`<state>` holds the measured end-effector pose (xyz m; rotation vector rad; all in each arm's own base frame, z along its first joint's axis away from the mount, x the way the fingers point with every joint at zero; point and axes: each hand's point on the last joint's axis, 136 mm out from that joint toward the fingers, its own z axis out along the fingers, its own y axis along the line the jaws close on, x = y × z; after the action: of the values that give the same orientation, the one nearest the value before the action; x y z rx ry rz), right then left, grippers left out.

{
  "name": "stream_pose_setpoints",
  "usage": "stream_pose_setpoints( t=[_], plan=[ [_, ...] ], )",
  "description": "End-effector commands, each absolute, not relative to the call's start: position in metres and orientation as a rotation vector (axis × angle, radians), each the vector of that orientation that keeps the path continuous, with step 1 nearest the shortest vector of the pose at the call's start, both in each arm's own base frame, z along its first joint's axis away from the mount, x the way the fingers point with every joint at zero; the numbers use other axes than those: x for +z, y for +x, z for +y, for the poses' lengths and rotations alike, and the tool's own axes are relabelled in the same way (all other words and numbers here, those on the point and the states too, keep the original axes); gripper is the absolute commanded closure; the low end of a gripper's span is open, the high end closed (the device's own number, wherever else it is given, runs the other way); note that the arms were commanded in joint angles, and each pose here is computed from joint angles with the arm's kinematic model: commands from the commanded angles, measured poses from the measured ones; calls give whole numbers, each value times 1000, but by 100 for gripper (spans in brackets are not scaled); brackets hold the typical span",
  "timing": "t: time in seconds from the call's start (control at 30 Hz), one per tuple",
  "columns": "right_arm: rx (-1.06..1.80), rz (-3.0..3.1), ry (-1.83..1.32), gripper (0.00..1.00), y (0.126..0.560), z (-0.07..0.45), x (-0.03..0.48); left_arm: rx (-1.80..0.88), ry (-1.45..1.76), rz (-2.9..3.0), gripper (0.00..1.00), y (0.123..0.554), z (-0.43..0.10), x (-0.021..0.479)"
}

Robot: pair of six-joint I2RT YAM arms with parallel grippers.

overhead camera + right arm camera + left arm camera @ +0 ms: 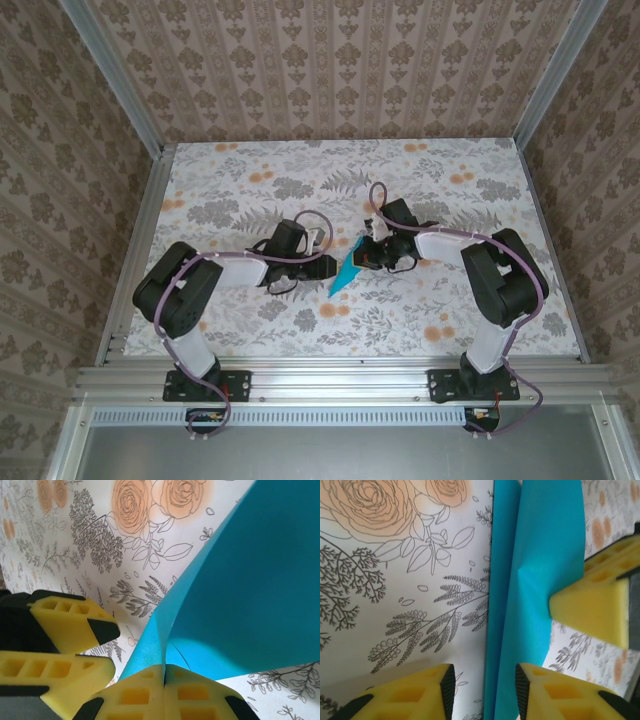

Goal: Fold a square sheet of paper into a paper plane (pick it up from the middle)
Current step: Fold the wing for the fifth time at the center of the table.

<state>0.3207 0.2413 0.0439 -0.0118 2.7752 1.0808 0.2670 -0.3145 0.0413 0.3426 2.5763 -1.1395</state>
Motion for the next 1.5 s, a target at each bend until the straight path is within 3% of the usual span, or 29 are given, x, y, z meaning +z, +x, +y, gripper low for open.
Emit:
stream_pose_setpoints(
  t=[0.0,0.3,0.9,1.47],
  plan=[
    [1134,2754,-86,97,315,244,46,-1223,310,2539,67,276,-324,48],
    [1150,2742,-88,96,317,242,45,-1301,287,2536,70,276,-332,42],
    [1125,2762,-26,93,319,236,32,-1302,175,2501,65,281,-324,42],
    [1146,2745,-6,92,321,234,33,-1374,315,2538,67,266,-345,37]
  ],
)
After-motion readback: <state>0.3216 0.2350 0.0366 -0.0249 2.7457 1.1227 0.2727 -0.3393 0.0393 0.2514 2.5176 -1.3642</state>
